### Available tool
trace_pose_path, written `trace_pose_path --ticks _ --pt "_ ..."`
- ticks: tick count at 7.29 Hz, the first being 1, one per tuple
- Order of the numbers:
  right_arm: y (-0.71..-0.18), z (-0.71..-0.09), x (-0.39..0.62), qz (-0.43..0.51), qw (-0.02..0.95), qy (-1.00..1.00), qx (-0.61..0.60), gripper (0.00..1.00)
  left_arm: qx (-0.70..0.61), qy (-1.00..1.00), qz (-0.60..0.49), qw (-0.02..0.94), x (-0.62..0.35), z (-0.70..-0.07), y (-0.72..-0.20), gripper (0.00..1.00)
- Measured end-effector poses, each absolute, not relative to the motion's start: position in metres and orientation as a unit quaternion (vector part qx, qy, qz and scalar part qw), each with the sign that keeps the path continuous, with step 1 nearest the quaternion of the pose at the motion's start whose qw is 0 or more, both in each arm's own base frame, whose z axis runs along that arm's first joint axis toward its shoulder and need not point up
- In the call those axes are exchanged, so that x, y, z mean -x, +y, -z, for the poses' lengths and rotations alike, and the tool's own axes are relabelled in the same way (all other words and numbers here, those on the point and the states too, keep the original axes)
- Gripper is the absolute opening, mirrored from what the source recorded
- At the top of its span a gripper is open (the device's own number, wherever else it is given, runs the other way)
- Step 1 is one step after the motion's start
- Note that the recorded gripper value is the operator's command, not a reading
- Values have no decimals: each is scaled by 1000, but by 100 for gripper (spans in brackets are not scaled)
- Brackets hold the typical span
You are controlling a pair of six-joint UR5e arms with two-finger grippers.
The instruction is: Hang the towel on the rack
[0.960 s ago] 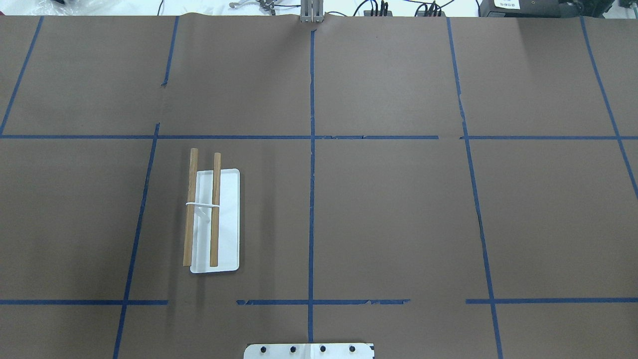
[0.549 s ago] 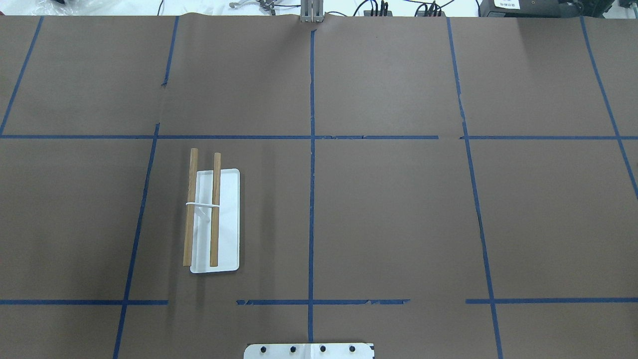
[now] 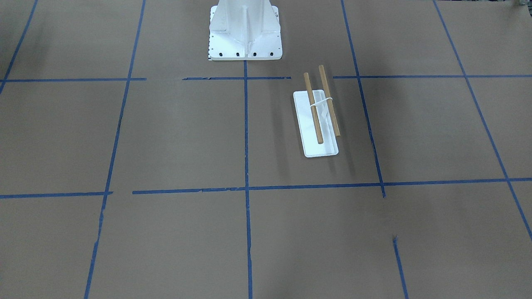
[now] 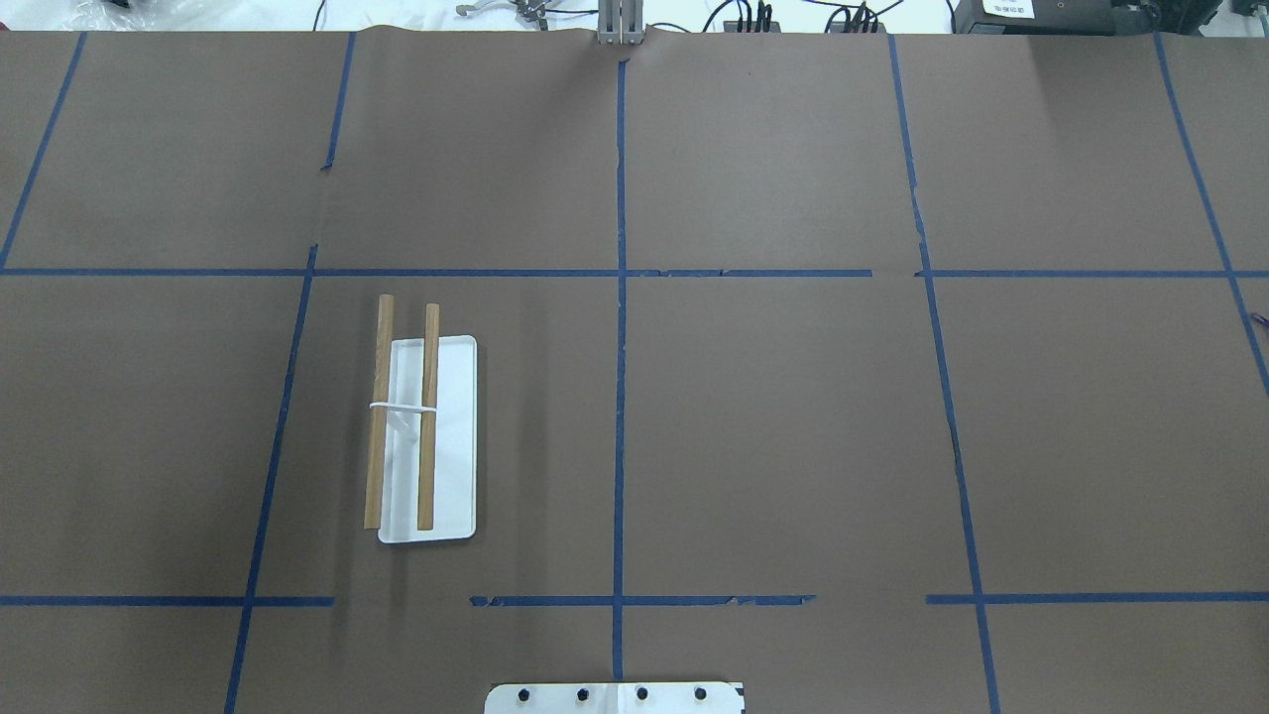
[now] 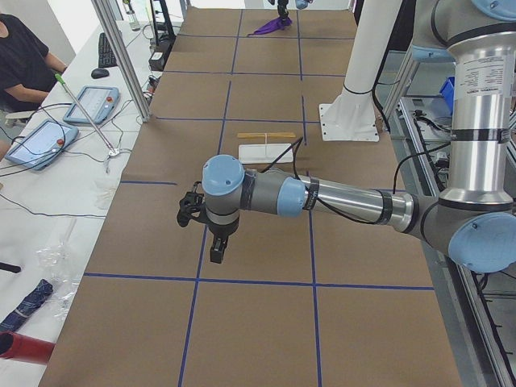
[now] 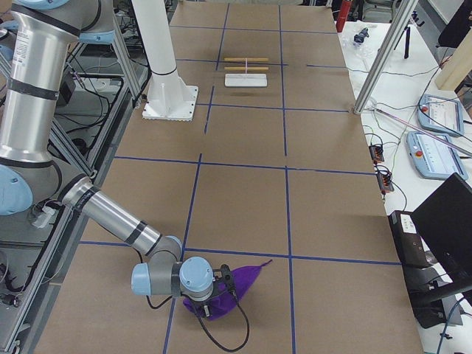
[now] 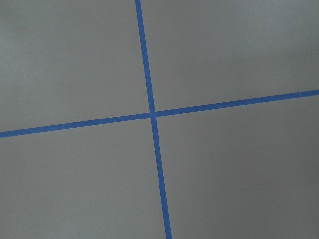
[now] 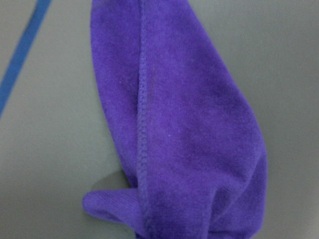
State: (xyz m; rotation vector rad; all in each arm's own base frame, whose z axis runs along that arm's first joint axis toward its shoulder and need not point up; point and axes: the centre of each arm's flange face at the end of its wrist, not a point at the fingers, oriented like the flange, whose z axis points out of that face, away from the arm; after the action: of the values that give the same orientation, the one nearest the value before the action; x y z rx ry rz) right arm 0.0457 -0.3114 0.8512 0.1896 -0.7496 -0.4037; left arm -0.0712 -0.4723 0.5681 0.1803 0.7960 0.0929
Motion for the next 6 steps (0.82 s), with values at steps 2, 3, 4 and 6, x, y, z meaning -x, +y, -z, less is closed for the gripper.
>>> trace_pose_path --ticks 2,3,4,6 --pt "-339 -788 -58 189 898 -368 -150 0 -96 386 -50 916 70 -559 -475 100" --pt "-366 -745 -64 187 896 -364 -172 0 -101 386 -53 915 70 -554 -478 100" --pt "-401 -693 -68 187 895 -359 -189 0 -110 385 -57 914 70 -549 -482 100" --pt "-483 -587 -69 198 893 -344 -214 0 -148 383 -67 909 69 -541 -490 100"
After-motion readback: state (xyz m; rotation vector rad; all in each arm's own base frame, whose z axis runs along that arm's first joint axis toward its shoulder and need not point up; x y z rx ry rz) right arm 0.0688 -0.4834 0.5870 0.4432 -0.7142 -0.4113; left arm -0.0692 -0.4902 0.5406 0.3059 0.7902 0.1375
